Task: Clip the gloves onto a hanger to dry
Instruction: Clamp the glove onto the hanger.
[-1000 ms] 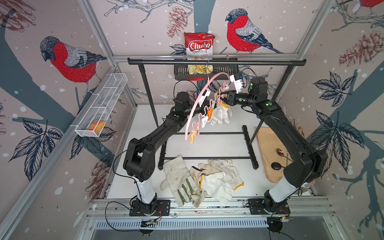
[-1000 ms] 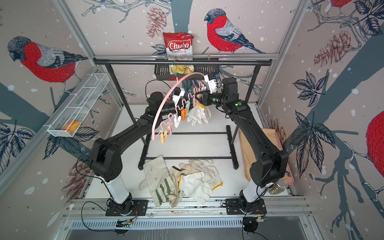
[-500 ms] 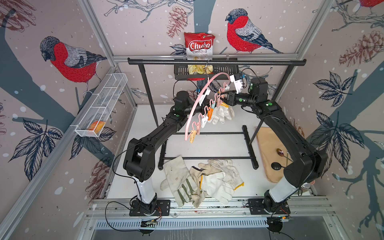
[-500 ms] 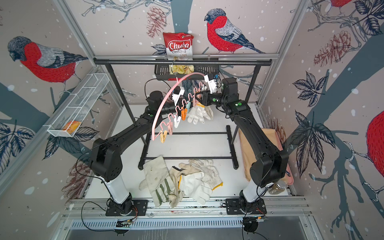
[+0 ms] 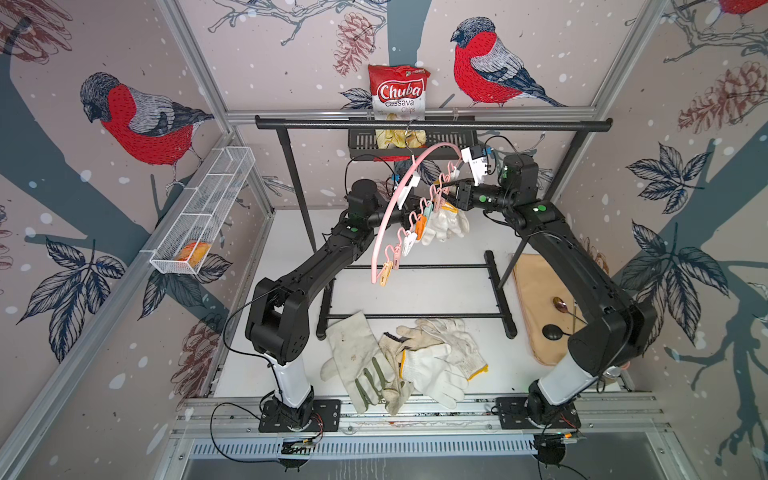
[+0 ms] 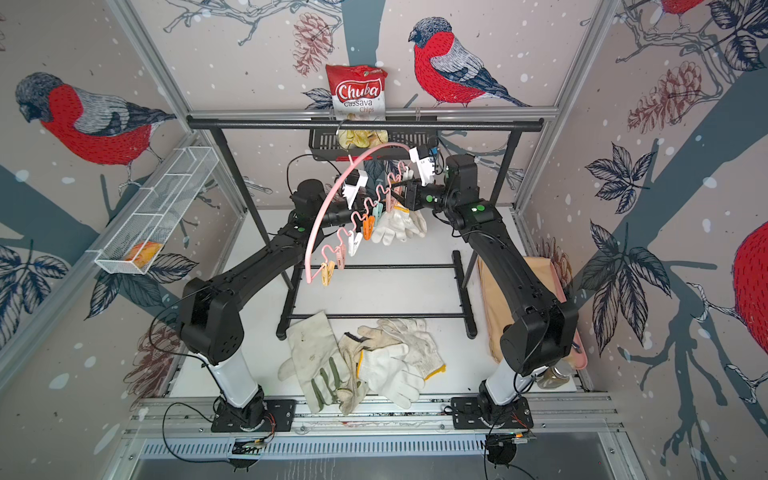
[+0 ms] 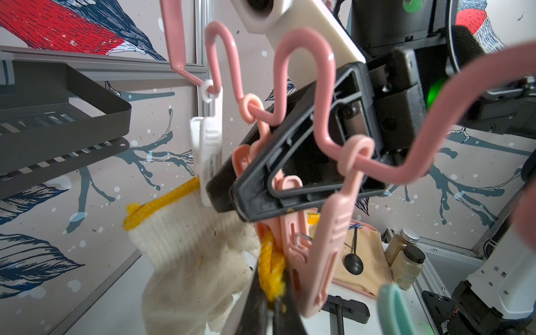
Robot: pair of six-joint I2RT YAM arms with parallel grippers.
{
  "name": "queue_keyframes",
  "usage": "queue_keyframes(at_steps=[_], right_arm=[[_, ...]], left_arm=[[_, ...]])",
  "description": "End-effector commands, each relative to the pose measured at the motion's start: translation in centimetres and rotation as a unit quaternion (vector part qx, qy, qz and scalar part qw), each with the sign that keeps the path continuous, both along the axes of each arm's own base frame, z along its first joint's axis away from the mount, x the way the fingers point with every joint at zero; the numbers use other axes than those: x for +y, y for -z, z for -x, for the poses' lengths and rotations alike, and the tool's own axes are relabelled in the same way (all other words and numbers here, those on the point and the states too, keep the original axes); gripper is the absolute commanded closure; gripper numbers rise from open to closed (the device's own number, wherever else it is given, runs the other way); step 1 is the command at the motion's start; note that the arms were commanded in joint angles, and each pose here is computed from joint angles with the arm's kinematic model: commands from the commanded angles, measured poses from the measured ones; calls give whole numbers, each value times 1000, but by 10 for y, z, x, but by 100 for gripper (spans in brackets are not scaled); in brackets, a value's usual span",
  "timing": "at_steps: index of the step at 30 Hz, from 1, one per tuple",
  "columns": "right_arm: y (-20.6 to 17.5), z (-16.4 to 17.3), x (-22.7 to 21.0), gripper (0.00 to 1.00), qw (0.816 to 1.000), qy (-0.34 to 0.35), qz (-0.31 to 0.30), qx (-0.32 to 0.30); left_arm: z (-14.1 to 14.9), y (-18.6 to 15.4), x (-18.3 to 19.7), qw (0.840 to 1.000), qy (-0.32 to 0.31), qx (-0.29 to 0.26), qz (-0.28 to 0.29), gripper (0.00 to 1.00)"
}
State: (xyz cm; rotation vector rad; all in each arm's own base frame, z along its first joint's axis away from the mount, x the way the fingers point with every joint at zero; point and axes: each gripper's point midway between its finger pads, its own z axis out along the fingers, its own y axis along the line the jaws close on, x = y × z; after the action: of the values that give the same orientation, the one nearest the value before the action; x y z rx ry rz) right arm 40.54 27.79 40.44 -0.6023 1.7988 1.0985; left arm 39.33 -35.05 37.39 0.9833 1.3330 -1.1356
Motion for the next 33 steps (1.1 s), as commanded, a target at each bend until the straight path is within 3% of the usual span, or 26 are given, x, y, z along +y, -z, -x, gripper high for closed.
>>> queue_keyframes(at_steps=[1, 8, 12, 17, 30, 33], right_arm=[[-2, -6, -5, 85, 1000, 17, 4, -14], [-1, -5, -6, 85, 1000, 17, 3, -14], [-1, -6, -6, 73, 1000, 18, 3, -14], [-3, -6, -7, 46, 1000, 20, 0, -14], [-4, -4, -9, 27, 1000, 22, 2, -13], [-2, -4, -10, 24, 1000, 24, 5, -10]], left_arm=[[19, -22, 1, 998, 31, -50, 19, 100], [21, -22, 2, 998, 32, -47, 20, 100], [20, -23, 2, 998, 33, -48, 22, 100], [19, -23, 1, 998, 33, -47, 21, 100], [11, -16, 5, 999, 0, -47, 16, 100], [6, -13, 9, 999, -18, -46, 12, 94]])
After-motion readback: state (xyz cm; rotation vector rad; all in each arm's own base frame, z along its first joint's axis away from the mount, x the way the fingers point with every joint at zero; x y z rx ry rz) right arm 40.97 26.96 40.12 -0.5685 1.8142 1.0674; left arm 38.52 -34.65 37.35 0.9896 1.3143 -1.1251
